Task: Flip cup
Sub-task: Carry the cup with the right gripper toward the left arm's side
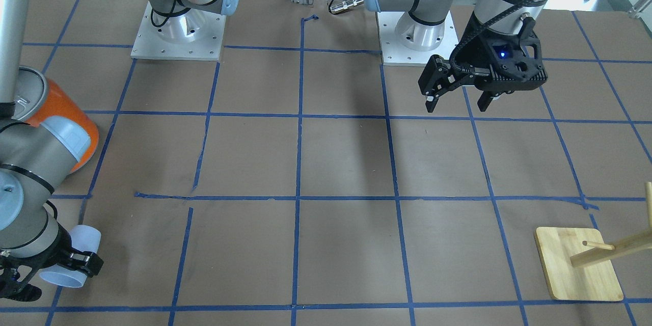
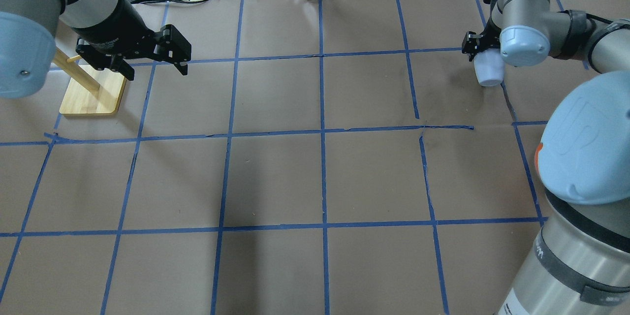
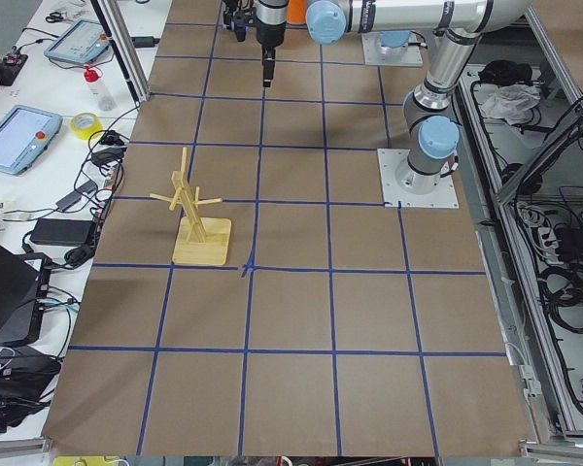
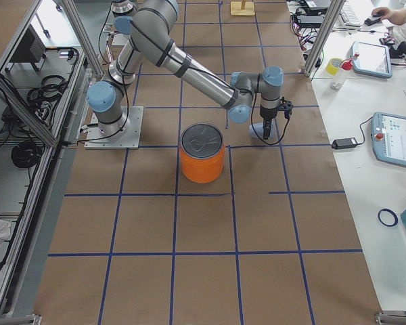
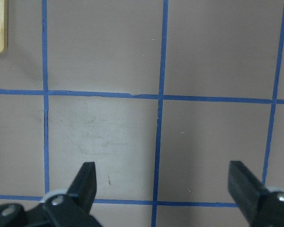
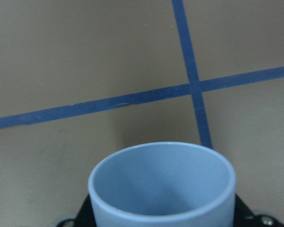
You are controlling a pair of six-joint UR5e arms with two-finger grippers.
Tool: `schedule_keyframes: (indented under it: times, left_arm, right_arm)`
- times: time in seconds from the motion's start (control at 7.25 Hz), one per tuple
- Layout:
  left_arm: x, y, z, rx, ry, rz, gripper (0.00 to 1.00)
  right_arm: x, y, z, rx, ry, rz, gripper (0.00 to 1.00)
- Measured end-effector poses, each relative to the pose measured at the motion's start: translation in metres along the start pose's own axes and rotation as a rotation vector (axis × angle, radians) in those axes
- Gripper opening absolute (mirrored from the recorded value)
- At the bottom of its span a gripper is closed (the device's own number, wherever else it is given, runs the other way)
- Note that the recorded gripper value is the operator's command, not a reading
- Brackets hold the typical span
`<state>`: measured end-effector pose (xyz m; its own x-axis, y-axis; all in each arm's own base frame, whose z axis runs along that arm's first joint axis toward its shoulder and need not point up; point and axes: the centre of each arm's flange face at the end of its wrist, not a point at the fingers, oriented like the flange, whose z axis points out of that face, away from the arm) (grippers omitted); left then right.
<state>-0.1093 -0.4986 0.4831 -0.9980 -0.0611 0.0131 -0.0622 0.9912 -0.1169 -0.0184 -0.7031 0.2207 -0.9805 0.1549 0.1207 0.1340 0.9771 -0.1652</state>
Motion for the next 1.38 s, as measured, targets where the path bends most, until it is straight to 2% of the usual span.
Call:
schedule_keyframes:
  times: [0.41, 0.69, 1.1, 1.24, 1.38]
  left_arm:
    - [0.0, 0.0, 0.001, -0.004, 0.0, 0.0, 1.0]
    - [0.0, 0.0, 0.001, -0.003, 0.001, 0.0, 1.0]
    - [0.0, -0.001, -0.001, 0.0, 0.0, 0.0, 1.0]
    - [0.0, -0.001, 0.0, -0.001, 0.0, 0.0, 1.0]
    - [0.0, -0.001, 0.0, -0.001, 0.001, 0.0, 1.0]
  right_arm:
    - [-0.127, 0.024, -0.069, 0.104, -0.033, -0.177, 0.24]
    - [-0.209, 0.055, -0.088, 0.138, -0.06, -0.367, 0.23]
    - [-0.28, 0.085, -0.075, 0.216, -0.05, -0.864, 0.23]
    - [-0.303, 0.097, -0.075, 0.233, -0.047, -0.986, 0.23]
    - [-0.331, 0.115, -0.08, 0.252, -0.051, -1.119, 0.3]
